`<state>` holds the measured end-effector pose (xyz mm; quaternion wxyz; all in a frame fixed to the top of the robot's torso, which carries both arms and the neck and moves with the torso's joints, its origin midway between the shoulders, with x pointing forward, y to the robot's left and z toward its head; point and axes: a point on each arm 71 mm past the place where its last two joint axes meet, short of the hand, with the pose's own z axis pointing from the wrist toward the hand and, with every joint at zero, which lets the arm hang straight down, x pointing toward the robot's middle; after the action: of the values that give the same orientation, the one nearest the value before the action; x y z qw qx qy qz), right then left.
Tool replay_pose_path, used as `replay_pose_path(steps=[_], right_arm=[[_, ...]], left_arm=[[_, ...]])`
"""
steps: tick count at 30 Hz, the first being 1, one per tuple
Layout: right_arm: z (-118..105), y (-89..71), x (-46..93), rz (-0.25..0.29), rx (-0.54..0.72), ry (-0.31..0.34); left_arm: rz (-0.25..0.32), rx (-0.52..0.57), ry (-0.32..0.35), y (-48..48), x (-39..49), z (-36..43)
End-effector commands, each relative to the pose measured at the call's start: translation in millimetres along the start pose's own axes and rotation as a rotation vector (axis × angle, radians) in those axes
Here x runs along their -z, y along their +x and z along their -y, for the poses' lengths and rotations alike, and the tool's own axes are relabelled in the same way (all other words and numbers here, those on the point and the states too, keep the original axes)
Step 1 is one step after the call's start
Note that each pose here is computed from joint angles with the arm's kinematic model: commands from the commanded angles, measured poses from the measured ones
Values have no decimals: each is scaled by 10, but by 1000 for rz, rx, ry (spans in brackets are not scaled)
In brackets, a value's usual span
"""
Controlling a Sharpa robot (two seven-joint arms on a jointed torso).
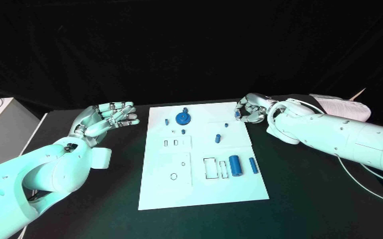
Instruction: Assemble the parts on the task board
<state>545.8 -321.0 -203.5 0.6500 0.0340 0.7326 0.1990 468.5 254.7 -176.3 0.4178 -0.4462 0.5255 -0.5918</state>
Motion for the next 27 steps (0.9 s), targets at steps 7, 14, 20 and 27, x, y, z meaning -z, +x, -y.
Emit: replay_pose_path(steps=[7,14,20,27], right_arm=[[-17,18,-13,-8,14,-9],[-25,-12,-14,41,23,-10],[-46,-41,-11,94,31,-9],[-177,-58,14,159,20,-20]], left_arm=[[-17,7,3,20,-2,5],[-17,6,3,18,-1,5],[-16,6,3,16,-1,4],[-16,5,2,11,1,4]])
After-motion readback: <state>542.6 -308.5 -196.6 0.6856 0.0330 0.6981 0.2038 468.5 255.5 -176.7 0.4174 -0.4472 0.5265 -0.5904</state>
